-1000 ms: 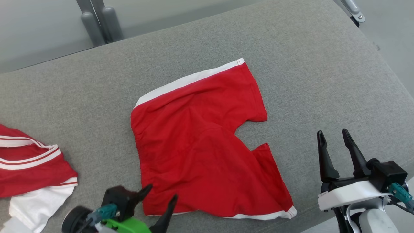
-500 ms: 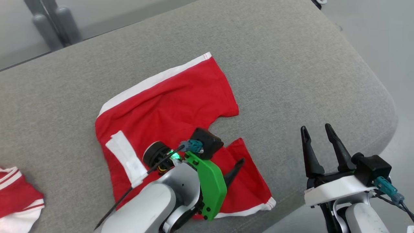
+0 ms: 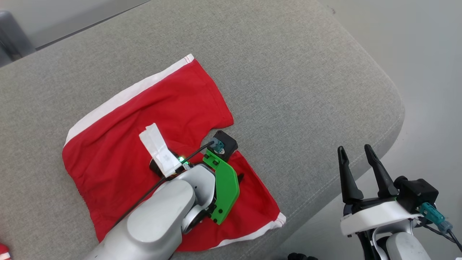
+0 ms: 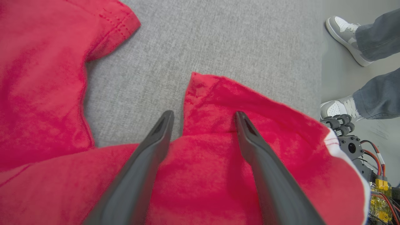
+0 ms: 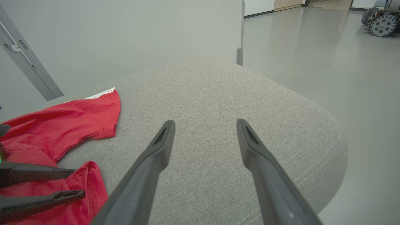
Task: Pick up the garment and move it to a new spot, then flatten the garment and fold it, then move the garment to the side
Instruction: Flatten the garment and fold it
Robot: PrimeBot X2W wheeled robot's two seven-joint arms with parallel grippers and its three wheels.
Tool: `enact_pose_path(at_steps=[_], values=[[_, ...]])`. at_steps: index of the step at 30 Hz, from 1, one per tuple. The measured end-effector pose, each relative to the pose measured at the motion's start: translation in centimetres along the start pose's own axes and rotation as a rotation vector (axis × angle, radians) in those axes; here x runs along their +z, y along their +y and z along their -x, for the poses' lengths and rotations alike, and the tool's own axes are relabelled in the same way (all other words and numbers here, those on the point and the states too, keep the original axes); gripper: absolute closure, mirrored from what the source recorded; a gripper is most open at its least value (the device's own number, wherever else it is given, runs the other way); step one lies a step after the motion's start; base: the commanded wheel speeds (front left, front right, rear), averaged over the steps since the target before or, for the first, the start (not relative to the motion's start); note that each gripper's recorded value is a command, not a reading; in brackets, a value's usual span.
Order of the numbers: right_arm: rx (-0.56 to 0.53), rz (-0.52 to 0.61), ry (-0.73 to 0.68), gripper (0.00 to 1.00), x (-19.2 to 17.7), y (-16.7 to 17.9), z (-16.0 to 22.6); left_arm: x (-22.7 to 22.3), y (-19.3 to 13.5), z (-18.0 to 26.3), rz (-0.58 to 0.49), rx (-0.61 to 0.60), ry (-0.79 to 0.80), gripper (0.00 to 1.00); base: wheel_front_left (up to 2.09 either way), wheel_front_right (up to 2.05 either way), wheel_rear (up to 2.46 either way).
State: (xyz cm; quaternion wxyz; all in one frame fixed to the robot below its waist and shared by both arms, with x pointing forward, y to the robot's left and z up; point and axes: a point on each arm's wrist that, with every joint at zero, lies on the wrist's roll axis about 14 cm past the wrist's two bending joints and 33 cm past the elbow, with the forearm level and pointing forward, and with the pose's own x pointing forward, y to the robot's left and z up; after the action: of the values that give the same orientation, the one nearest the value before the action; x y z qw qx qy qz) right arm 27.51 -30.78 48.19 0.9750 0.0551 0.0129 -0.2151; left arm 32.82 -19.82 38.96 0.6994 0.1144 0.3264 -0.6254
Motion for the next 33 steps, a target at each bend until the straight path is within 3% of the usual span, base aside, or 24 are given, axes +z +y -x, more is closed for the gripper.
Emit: enact_pose_path(at_steps=[1,2,7,10,15,22,23,24,28,33], values=[[0.003,-0.001,0.000,0.00,0.0,0.1,0.0,-0.6,0.0,-0.2,-0.008,-0.005,0.027,0.65,0.00,0.00,0.00],[0.007,-0.002,0.000,0.00,0.0,0.2,0.0,-0.9,0.0,-0.3,-0.013,-0.007,0.044,1.00,0.00,0.00,0.00],[0.011,-0.009,-0.002,0.00,0.0,0.4,-0.2,-1.6,-0.1,-0.7,-0.023,-0.031,0.068,1.00,0.00,0.00,0.00],[0.009,-0.011,-0.001,0.00,0.0,0.4,-0.2,0.2,0.5,-0.8,-0.032,-0.006,-0.023,1.00,0.00,0.00,0.00],[0.008,-0.011,0.001,0.00,0.0,0.4,-0.3,7.6,4.5,0.3,-0.085,0.156,-0.319,1.00,0.00,0.00,0.00],[-0.012,-0.007,-0.005,0.00,0.2,-0.2,-0.1,10.9,6.9,1.0,-0.118,0.241,-0.471,1.00,0.00,0.00,0.00],[-0.013,-0.007,-0.004,0.00,0.2,-0.3,0.0,10.8,7.0,0.9,-0.114,0.244,-0.476,0.71,0.00,0.00,0.00],[-0.015,-0.007,-0.003,0.00,0.1,-0.3,0.0,10.4,7.1,0.7,-0.111,0.246,-0.466,0.00,0.00,0.00,0.00],[-0.021,-0.008,-0.002,0.00,0.1,-0.5,0.1,10.3,7.7,0.9,-0.095,0.272,-0.502,0.00,0.00,0.00,0.00],[-0.002,0.004,-0.013,0.00,0.4,-0.1,0.2,13.4,9.0,3.6,-0.054,0.362,-0.678,0.00,0.00,0.00,0.00]])
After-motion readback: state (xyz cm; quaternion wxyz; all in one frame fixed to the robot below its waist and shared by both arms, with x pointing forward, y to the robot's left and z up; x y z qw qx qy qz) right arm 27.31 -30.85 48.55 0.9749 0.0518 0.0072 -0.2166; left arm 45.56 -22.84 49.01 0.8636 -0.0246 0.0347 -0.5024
